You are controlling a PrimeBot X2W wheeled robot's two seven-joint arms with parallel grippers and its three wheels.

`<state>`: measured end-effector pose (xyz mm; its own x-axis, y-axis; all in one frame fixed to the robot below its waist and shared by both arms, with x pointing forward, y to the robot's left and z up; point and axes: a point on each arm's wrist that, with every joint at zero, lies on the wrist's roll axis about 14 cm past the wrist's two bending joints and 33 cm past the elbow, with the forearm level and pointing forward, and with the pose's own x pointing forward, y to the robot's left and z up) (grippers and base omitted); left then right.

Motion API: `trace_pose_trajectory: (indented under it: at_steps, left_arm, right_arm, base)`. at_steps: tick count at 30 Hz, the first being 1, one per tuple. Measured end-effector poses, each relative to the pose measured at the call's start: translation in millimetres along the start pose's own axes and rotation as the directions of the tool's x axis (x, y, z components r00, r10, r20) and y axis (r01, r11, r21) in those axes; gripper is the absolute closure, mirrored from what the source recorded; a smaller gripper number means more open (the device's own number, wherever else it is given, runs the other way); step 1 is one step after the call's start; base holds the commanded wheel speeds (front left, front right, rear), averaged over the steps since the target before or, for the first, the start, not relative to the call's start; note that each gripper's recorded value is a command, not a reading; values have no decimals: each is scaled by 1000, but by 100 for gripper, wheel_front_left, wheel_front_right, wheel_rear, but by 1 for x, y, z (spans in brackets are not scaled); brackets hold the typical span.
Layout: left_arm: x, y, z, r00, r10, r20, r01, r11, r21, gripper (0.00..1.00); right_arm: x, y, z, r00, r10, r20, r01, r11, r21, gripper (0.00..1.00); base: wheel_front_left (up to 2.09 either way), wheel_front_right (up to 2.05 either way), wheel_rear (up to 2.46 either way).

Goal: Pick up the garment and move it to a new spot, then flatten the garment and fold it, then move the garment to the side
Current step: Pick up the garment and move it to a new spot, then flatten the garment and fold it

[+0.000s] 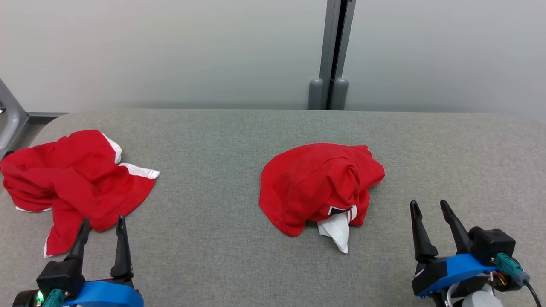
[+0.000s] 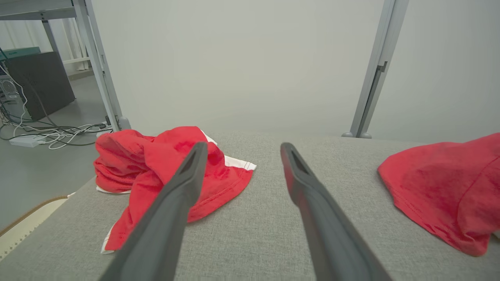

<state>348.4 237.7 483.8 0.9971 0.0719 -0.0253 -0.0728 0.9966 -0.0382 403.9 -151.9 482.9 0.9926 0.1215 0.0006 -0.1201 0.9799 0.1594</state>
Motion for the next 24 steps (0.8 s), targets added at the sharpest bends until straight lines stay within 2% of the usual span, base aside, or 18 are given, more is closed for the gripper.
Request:
trace_pose_trajectory:
  at_steps: [24]
  left_arm:
    - [0, -5, -3, 999, -18, -38, 19, 1000, 6, 0]
  right_arm:
    - [-13, -7, -7, 999, -23, -23, 23, 1000, -8, 0]
  base:
    - [0, 0, 0]
